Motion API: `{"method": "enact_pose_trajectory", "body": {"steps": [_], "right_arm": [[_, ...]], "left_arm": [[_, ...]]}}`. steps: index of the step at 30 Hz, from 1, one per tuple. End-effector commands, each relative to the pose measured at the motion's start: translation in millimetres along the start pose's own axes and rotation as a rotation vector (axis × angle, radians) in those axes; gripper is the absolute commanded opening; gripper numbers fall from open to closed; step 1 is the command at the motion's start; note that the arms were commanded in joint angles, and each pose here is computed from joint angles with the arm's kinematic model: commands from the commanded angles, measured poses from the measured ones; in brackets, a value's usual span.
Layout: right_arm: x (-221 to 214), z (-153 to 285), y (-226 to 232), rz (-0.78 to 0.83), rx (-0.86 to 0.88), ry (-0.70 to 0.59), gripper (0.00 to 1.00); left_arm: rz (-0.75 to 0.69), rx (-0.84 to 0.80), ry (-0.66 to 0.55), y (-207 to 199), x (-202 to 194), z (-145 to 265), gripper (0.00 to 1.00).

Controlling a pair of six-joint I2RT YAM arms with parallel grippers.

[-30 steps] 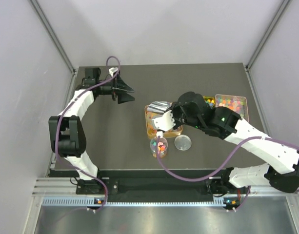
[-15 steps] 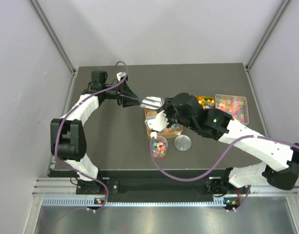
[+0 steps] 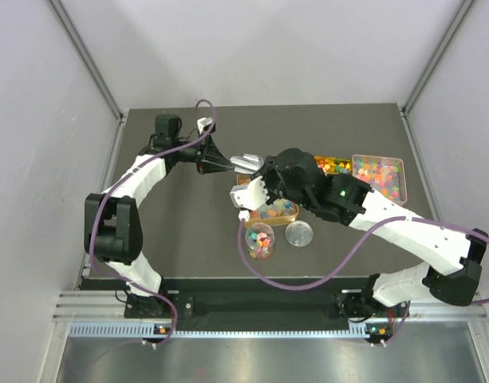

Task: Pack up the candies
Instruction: Adjust the spatula.

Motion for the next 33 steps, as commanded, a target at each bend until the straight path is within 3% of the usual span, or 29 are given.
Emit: {"method": "enact_pose_trajectory", "body": {"steps": [1, 6, 9, 10, 11, 12, 13, 14, 19, 25, 29, 33], "right_arm": [[6, 12, -36, -0.053, -0.13, -0.031, 0.0], [6, 13, -29, -0.102, -0.123, -0.033, 0.0], [-1, 19, -37, -0.27, -0.2, -0.01, 0.34], [-5, 22, -41, -0.357, -0.227, -0.008, 0.68], [-14, 31, -50, -0.572, -0.276, -0.02, 0.96], [-19, 34, -49, -0.668, -0.263, -0.03, 1.0], [-25, 42, -52, -0.778, -0.267, -0.061, 1.0], [-39, 48, -59, -0.992, -0.257, -0.151, 1.0], [-71, 62, -77, -1.392, -0.216, -0.321, 0.99], [-92, 58, -106, -1.553, -0.197, -0.505, 0.91], [-72, 62, -116, -1.463, -0.012, -0.786, 0.76], [-48, 57, -96, -1.39, 0.146, -0.944, 0.69]], "left_arm": [[-0.094, -0.029, 0.058, -16, -13, 0, 0.0], [-0.141, -0.044, 0.085, -26, -21, 3, 0.0], [-0.168, -0.045, 0.054, -31, -28, 11, 0.0], [-0.184, -0.045, 0.026, -32, -28, 17, 0.0], [-0.191, -0.043, 0.004, -30, -33, 20, 0.0], [-0.192, -0.034, -0.039, -27, -32, 23, 0.0], [-0.202, -0.031, -0.078, -24, -32, 31, 0.0], [-0.186, -0.026, -0.103, -15, -34, 33, 0.0], [-0.173, -0.029, -0.17, -8, -47, 42, 0.0], [-0.194, -0.025, -0.156, -16, -49, 44, 0.0], [-0.195, -0.042, -0.146, -28, -32, 57, 0.0], [-0.212, -0.066, -0.118, -40, -17, 71, 0.0]]}}
Point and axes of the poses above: each gripper's point midway between its finger pads, its own z axis back along the fingers, its own y axis along the line the jaws close on, x = y × z, the point moved 4 cm from there along z, back along the fingers, and after that the axes turned 5 degrees about z, right-handed, at the moved point
